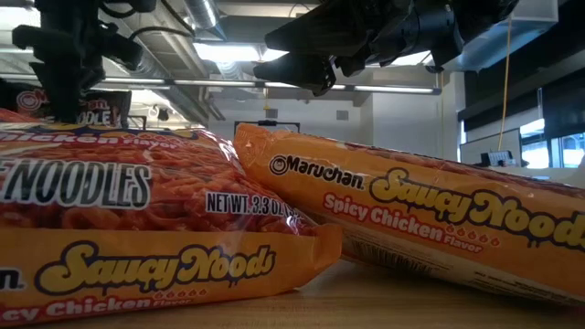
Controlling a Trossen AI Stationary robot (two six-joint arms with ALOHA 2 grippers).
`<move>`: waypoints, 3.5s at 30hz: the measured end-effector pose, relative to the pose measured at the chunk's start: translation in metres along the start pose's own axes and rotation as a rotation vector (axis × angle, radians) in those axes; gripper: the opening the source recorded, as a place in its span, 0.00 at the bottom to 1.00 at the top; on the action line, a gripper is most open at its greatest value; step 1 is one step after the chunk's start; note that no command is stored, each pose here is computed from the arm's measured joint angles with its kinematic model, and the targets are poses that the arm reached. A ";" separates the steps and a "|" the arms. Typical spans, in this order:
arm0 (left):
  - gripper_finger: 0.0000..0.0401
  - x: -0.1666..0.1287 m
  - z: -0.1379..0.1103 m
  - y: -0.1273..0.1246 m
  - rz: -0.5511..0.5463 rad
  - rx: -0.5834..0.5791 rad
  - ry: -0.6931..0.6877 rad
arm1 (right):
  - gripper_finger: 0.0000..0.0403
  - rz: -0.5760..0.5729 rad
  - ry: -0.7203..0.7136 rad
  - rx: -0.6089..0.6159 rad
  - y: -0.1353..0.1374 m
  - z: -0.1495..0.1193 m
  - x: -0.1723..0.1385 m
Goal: Sort Maruchan noodles
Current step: Adjust the black noodle, then put the bottom left black noodle pack into the left white bin
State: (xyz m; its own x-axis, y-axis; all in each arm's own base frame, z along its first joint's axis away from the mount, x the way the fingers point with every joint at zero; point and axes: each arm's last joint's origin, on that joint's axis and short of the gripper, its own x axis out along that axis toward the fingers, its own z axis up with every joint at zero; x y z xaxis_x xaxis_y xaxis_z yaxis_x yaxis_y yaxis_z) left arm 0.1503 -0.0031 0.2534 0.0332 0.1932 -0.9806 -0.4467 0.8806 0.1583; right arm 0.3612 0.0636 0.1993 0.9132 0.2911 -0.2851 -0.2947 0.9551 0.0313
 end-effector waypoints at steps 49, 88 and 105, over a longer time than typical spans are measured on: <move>0.43 0.038 0.013 0.020 0.231 0.141 0.105 | 0.67 0.001 0.000 0.000 0.000 0.000 0.000; 0.43 -0.019 0.039 0.009 0.064 0.095 -0.126 | 0.67 0.004 0.000 0.002 0.000 0.000 0.000; 0.52 -0.034 0.066 -0.038 -0.404 0.117 -0.468 | 0.67 0.004 0.000 0.004 0.000 0.000 0.000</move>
State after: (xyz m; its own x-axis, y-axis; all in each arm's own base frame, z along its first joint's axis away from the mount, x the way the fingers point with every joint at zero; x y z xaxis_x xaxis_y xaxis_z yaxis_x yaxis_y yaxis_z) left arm 0.2247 -0.0148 0.2886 0.5786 -0.0195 -0.8154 -0.2167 0.9601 -0.1768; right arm 0.3612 0.0639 0.1994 0.9121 0.2951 -0.2846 -0.2973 0.9541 0.0364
